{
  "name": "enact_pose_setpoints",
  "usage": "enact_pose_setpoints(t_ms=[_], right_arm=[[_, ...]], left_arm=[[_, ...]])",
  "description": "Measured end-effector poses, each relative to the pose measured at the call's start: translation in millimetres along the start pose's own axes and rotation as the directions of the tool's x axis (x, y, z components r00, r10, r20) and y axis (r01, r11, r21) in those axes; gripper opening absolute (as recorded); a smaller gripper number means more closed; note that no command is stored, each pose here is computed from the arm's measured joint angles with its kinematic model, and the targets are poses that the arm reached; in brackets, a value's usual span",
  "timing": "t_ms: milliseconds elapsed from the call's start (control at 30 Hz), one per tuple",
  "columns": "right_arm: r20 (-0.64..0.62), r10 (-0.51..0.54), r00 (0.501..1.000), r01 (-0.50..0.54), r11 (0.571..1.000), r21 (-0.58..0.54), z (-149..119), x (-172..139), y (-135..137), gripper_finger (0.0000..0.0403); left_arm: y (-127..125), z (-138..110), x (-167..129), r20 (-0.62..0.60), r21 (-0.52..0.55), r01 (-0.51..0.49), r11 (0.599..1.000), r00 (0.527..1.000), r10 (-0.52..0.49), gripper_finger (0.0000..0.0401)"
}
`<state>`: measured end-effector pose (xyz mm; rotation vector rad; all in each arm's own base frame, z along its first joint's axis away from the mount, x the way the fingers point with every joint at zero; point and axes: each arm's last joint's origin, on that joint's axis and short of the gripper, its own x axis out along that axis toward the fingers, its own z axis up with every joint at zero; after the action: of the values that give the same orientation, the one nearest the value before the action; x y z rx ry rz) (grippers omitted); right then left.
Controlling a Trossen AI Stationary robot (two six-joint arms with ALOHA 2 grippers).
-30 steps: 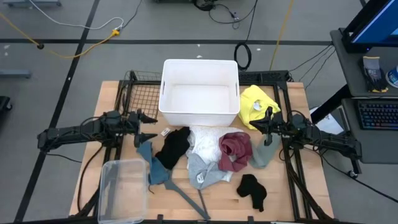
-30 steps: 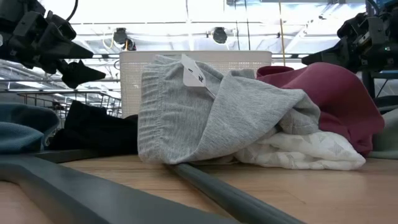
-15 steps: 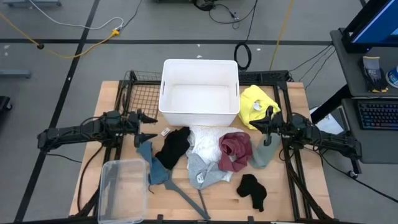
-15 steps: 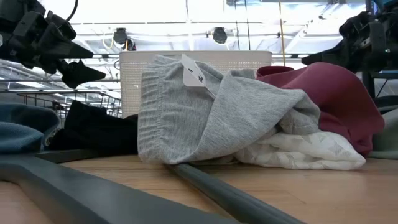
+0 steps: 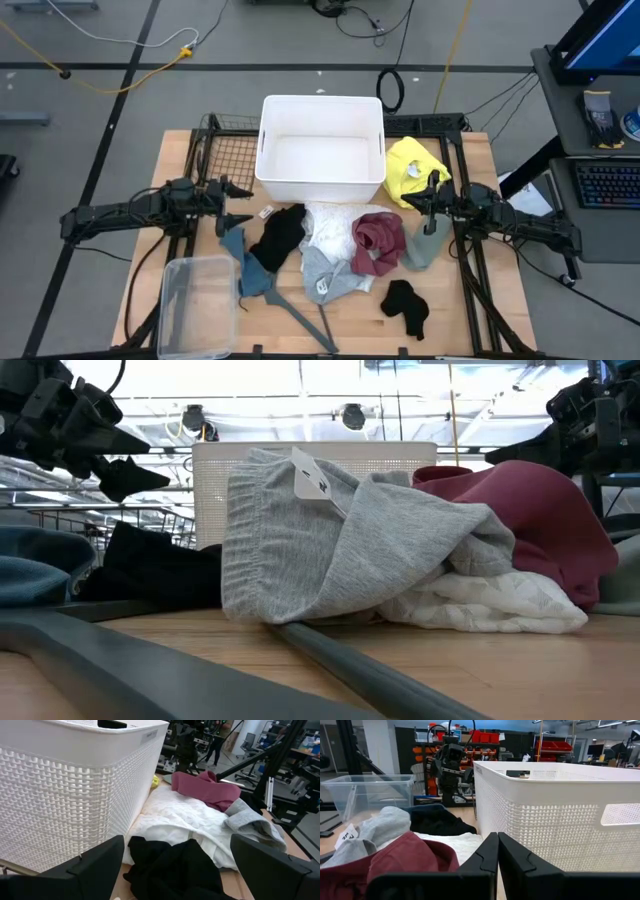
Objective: Pick & Place Cloths
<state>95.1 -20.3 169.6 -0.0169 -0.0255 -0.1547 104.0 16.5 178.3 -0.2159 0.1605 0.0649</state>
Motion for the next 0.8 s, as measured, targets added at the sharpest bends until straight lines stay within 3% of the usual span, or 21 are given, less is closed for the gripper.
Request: enact_pose_setpoints(t_ms=[200,367,567,800], right_arm=[[0.0,0.0,1.0,0.0,1.0,0.026,0,0,0,0.0004],[0.041,0.004,0.999,-0.014,0.97,0.244,4,0,0,0.0004],[0.106,0.003,0.994,-0.045,0.919,0.393,10,-1,0,0.0004],[0.109,0.002,0.994,-0.048,0.907,0.417,11,-1,0,0.0004]], left_arm=[[0,0,0,0.0,0.0,0.0,1.0,1.0,0.0,0.0365],[0,0,0,0.0,0.0,0.0,1.0,1.0,0.0,0.0365],[0,0,0,0.0,0.0,0.0,1.0,1.0,0.0,0.0365],[0,0,0,0.0,0.0,0.0,1.0,1.0,0.0,0.0365]])
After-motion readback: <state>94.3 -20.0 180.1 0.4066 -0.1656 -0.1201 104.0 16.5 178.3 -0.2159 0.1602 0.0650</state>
